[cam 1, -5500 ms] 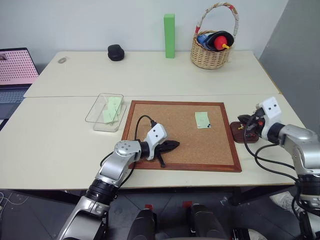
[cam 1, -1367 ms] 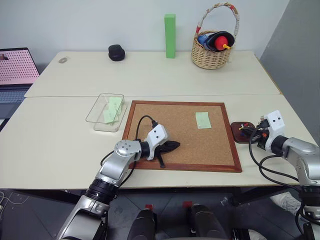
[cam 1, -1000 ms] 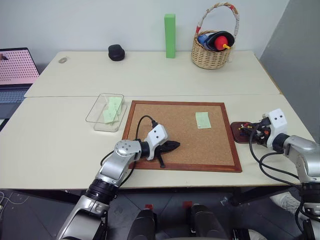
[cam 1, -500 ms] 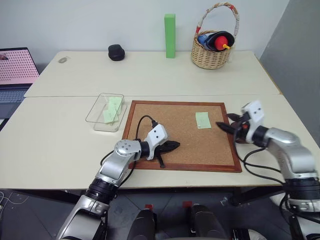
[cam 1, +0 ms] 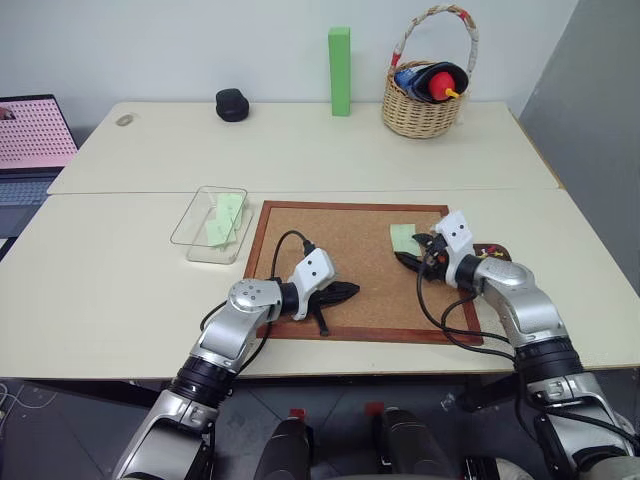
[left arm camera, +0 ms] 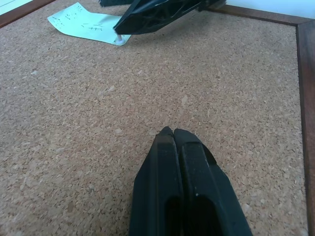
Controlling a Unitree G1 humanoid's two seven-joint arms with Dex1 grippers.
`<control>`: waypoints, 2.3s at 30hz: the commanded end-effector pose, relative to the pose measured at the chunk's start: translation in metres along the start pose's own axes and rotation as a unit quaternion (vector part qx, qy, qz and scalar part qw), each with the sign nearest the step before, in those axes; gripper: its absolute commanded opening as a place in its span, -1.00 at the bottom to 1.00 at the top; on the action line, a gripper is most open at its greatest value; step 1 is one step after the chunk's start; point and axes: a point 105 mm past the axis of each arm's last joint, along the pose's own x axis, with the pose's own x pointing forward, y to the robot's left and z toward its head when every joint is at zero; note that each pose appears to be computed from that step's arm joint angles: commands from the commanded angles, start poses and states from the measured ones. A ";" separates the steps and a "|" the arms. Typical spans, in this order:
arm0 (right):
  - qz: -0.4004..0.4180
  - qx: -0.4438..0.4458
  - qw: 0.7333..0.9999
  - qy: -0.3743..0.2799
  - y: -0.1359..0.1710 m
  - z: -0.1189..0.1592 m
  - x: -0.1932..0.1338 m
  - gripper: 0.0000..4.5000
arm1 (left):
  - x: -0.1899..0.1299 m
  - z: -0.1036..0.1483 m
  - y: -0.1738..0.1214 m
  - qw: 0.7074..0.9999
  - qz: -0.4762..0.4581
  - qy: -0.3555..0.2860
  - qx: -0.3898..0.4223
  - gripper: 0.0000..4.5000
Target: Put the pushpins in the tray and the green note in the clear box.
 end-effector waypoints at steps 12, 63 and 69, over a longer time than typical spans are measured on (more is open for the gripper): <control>0.023 -0.040 0.999 -0.005 0.006 0.008 0.001 -0.97 | -0.002 -0.027 -0.006 0.998 -0.001 0.049 -0.028 -1.00; -0.100 -0.014 0.991 0.084 -0.061 -0.006 -0.114 -0.77 | -0.002 -0.017 -0.004 1.000 0.001 0.019 -0.016 -1.00; -0.107 -0.020 0.989 0.097 -0.066 -0.011 -0.115 -0.21 | -0.003 -0.018 -0.005 1.000 0.003 0.020 -0.016 -1.00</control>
